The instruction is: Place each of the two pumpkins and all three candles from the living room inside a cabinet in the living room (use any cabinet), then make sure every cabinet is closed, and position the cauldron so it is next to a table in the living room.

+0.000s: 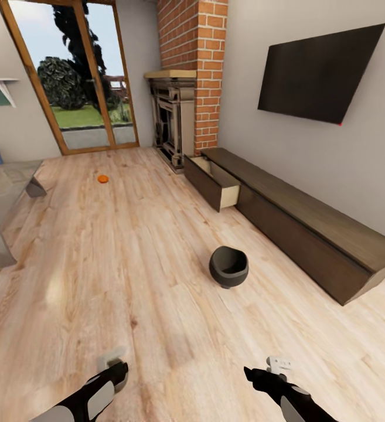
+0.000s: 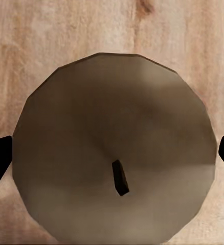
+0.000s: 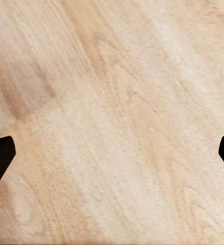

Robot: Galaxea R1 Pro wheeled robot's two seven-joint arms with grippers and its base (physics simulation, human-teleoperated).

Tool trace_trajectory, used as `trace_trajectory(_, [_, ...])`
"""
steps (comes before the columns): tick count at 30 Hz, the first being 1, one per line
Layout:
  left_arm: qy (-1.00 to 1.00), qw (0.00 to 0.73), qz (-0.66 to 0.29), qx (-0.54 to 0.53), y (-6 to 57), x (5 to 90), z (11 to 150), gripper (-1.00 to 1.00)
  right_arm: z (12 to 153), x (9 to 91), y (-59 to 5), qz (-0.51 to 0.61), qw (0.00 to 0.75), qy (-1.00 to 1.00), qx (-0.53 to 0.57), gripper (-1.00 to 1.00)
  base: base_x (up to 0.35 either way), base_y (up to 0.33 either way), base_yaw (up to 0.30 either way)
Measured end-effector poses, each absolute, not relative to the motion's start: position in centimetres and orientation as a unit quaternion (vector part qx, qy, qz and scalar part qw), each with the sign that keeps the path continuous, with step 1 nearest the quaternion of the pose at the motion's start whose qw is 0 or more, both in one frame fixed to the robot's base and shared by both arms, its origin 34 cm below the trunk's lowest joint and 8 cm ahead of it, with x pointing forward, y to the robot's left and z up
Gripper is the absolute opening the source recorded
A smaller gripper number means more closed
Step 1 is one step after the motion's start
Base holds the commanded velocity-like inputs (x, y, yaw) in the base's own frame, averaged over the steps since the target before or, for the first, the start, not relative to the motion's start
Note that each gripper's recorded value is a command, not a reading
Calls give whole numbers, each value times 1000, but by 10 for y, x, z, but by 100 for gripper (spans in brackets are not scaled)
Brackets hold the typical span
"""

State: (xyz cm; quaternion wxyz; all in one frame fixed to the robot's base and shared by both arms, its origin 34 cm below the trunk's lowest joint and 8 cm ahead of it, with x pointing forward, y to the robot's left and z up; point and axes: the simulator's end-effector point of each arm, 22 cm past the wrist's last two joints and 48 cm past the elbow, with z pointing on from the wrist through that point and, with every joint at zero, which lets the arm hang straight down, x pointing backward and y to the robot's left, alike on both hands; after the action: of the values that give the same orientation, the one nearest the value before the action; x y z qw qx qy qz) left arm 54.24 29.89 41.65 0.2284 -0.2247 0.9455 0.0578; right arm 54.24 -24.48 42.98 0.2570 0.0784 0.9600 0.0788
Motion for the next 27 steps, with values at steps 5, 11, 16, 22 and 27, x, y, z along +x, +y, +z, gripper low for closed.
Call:
trace_trajectory(5, [946, 228, 57, -224, 297, 543, 417, -100, 430, 542, -245, 78, 257, 960, 77, 100, -4, 3, 288])
trace_trajectory(11, [946, 229, 57, -224, 298, 543, 417, -100, 430, 542, -243, 79, 257, 960, 75, 100, 18, 27, 288])
trace_trajectory(16, [946, 228, 58, -225, 299, 541, 416, -100, 430, 542, -238, 82, 257, 960, 75, 100, 139, 208, 288])
trace_trajectory(22, [946, 227, 60, -225, 302, 540, 416, -100, 431, 543, -237, 83, 259, 959, 74, 100, 215, 249, 262])
trace_trajectory(27, [946, 222, 73, -226, 318, 531, 413, -100, 431, 544, -237, 83, 261, 959, 74, 100, 252, 249, 57])
